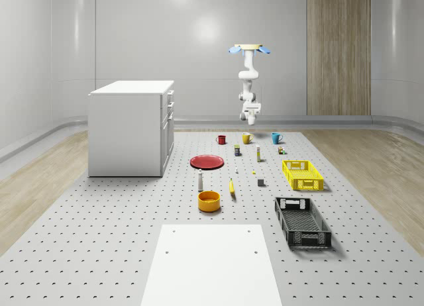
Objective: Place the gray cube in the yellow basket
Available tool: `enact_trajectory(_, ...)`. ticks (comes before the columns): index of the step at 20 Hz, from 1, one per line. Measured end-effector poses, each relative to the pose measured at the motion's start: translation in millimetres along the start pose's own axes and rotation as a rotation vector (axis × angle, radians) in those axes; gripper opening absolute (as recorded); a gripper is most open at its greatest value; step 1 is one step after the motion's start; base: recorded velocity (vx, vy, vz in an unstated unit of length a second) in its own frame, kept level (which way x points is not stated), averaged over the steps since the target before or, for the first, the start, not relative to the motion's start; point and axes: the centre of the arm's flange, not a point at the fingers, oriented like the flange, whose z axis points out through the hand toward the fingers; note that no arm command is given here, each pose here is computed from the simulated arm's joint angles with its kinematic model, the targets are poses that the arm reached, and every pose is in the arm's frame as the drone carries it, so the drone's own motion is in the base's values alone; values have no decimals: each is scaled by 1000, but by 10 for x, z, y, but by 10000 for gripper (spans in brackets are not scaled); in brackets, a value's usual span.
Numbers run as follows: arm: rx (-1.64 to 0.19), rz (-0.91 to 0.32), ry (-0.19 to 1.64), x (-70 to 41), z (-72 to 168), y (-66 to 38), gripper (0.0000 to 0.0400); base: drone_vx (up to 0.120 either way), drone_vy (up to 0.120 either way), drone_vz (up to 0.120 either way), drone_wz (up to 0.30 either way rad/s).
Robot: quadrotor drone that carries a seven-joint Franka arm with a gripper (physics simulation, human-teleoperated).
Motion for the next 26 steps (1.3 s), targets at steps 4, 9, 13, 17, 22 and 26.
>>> enact_trajectory(4, -2, 0, 6, -6, 0, -2, 400, 120, 0, 0, 0)
enact_trajectory(9, -11, 0, 21, -20, 0, -11, 400, 120, 0, 0, 0)
enact_trajectory(13, -28, -1, 42, -42, 1, -28, 400, 120, 0, 0, 0)
enact_trajectory(17, -64, -1, 82, -82, 5, -64, 400, 120, 0, 0, 0)
enact_trajectory(22, -164, -3, 187, -185, 31, -161, 400, 120, 0, 0, 0)
enact_trajectory(26, -332, -6, 358, -344, 119, -316, 400, 120, 0, 0, 0)
